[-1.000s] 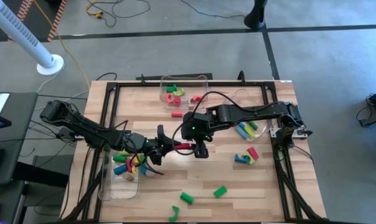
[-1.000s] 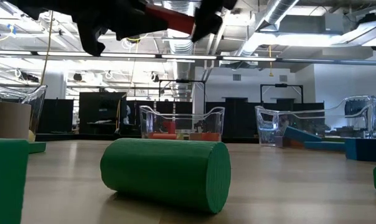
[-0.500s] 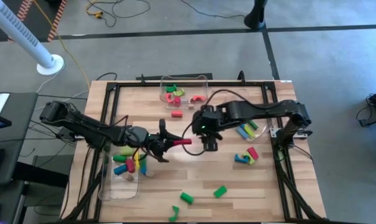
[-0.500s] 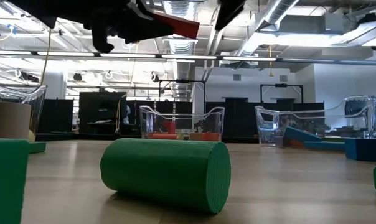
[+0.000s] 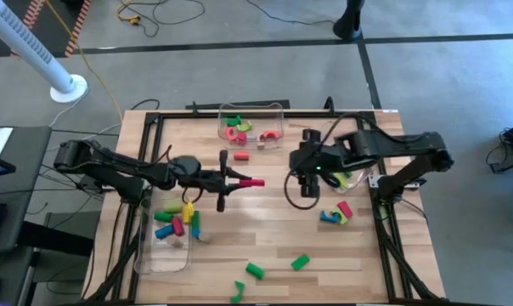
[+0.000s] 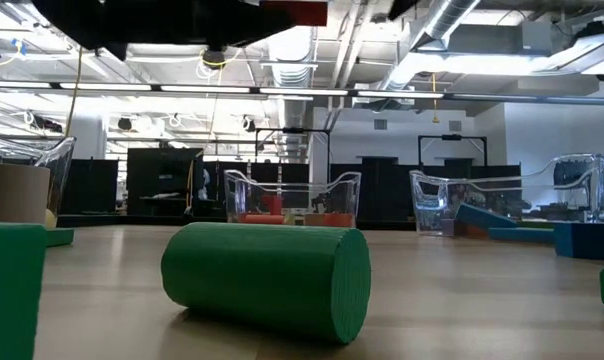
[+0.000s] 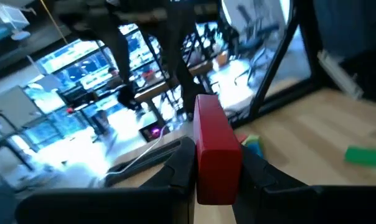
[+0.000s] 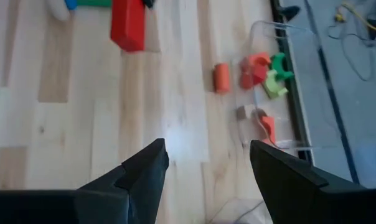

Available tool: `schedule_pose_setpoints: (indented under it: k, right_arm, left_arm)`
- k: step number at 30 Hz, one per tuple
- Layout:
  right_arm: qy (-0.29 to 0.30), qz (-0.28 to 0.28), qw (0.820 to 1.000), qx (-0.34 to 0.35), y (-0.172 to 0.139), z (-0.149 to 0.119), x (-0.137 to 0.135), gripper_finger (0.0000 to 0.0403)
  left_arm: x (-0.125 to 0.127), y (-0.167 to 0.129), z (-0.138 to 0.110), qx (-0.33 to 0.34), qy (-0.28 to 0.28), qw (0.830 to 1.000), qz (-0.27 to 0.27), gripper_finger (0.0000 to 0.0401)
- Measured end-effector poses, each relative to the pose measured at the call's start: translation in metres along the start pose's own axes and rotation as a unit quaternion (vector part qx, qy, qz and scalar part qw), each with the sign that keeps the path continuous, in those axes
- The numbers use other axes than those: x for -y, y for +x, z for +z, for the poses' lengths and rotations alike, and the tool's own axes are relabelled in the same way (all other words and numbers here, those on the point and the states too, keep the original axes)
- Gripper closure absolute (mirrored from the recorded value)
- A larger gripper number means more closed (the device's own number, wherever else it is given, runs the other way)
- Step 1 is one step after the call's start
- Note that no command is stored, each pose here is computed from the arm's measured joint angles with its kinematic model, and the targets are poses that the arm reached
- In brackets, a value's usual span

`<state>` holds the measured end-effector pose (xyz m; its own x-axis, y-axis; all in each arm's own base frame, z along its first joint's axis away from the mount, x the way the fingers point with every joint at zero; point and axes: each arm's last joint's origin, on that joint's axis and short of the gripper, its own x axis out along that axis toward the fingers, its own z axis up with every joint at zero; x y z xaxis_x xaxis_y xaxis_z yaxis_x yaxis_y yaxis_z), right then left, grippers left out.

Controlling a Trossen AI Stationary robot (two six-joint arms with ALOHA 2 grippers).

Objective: Sort blocks by size
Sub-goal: Put the red rectangular block into the right transparent bin

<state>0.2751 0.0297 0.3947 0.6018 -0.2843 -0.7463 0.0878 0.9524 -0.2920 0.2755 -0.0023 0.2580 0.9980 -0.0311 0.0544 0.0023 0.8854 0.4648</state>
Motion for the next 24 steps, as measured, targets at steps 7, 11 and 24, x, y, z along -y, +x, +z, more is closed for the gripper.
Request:
schedule_pose_setpoints:
  k: [7,11,24]
  right_arm:
    - [0.016,-0.001,0.998,0.064,0.009,-0.033,-0.002,0.0143]
    - [0.016,0.008,0.992,0.124,0.022,-0.046,-0.010,0.0143]
    - [-0.055,-0.044,0.957,0.281,0.065,-0.039,-0.034,0.0143]
  left_arm:
    - [-0.022,-0.001,-0.005,0.047,-0.076,0.996,-0.020,0.0347]
    - [-0.029,-0.002,-0.006,0.056,-0.099,0.993,-0.018,0.0347]
    - [-0.035,-0.003,-0.002,0.092,-0.153,0.984,-0.020,0.0347]
